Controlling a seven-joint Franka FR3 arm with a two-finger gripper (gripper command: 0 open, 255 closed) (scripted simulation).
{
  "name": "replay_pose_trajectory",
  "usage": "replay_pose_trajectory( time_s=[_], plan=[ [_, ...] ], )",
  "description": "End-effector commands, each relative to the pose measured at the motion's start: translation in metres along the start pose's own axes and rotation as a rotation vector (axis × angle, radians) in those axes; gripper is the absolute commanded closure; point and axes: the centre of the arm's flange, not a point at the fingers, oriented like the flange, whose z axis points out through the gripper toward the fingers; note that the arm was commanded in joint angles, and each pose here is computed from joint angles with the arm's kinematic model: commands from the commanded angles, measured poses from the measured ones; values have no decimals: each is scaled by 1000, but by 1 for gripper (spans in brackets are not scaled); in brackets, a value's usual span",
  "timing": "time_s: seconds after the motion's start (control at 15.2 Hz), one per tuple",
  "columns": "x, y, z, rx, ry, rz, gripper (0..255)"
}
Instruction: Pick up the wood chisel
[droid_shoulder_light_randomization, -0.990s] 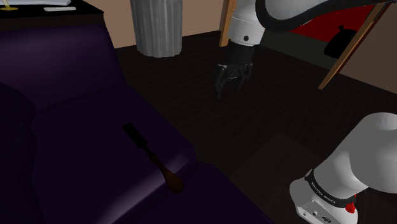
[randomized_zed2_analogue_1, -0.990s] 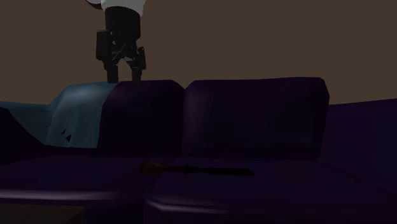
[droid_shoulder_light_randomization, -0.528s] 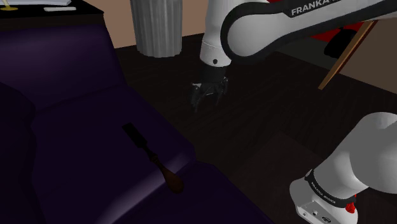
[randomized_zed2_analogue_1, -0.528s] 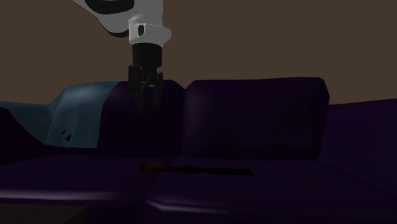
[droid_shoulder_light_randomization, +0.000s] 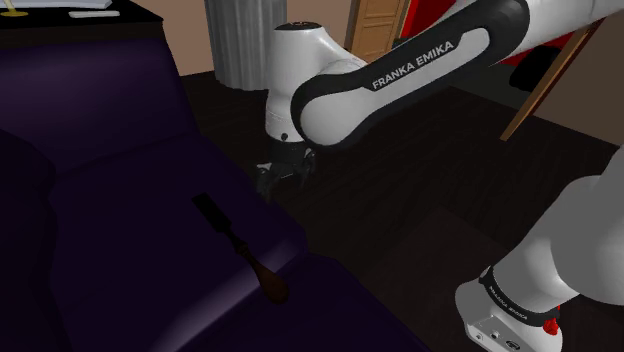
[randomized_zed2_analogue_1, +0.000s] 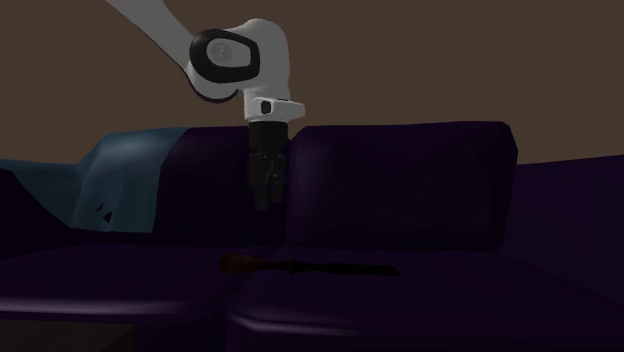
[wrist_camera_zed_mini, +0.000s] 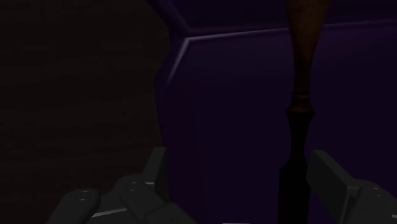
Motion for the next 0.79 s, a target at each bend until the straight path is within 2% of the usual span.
replay_pose_trajectory(
  time_s=[0.0,0.73],
  plan=[
    [9,-17,18,-4,3,-5,0],
    [60,-112,118,-30,16,-34,0]
  ],
)
